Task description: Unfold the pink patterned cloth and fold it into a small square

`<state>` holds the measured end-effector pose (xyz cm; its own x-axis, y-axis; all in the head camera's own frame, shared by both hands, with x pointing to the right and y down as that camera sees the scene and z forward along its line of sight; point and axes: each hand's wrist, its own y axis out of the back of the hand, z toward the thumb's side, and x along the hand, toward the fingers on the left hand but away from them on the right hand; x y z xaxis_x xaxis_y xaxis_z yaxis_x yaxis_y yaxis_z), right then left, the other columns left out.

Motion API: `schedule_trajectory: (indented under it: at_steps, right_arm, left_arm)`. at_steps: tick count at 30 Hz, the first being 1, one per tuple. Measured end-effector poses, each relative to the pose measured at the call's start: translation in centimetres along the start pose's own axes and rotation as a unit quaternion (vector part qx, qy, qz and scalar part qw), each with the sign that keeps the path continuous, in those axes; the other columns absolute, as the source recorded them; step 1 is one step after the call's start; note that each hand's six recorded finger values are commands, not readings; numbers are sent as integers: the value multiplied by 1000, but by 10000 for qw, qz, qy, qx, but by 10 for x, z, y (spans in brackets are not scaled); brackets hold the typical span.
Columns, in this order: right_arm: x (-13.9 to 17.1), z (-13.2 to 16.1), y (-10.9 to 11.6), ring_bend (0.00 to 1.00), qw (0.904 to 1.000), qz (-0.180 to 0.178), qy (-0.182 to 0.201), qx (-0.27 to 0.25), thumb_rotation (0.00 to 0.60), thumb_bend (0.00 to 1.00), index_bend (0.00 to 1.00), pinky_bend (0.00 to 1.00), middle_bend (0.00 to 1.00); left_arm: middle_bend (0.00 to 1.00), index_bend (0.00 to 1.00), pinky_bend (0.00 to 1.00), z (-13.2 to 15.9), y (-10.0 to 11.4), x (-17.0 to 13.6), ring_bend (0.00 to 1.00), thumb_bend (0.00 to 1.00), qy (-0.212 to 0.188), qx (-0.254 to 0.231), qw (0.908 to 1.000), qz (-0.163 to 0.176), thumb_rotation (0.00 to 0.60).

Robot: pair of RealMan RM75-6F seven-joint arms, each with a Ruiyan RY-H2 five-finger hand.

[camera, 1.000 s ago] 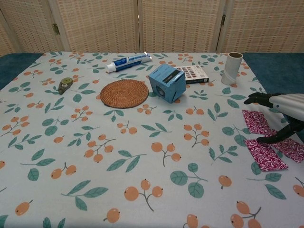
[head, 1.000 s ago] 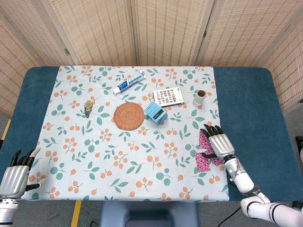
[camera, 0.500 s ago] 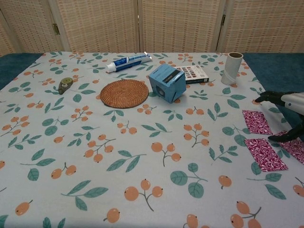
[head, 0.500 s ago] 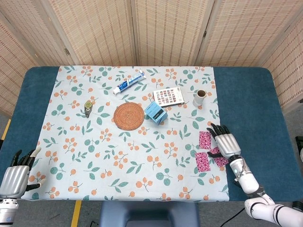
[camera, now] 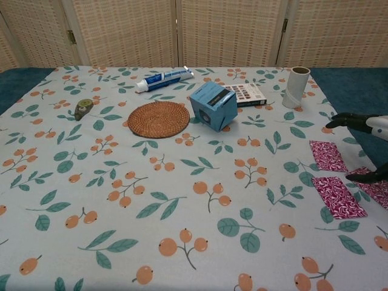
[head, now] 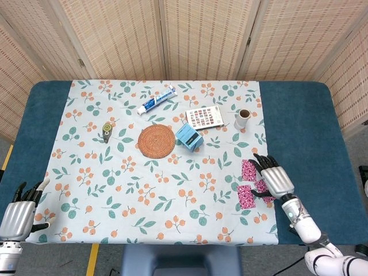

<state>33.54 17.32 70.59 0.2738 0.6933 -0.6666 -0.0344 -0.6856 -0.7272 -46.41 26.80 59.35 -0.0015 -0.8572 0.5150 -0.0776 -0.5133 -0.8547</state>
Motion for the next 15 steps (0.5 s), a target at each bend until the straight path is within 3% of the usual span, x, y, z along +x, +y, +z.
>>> schedule_trajectory:
  at_steps: [9,15]
  right_arm:
    - [39,7,-7,0,9992,261,301,-1,438,261,80,0,0]
    - [48,9,-18,0,9980,550,312,-36,437,262,80,0,0]
  left_arm:
    - [176,104,0,4,2,-1,266,191,-60,-11,10000,30,600]
    - [176,104,0,6,3,-2,266,190,-101,-23,9999,41,600]
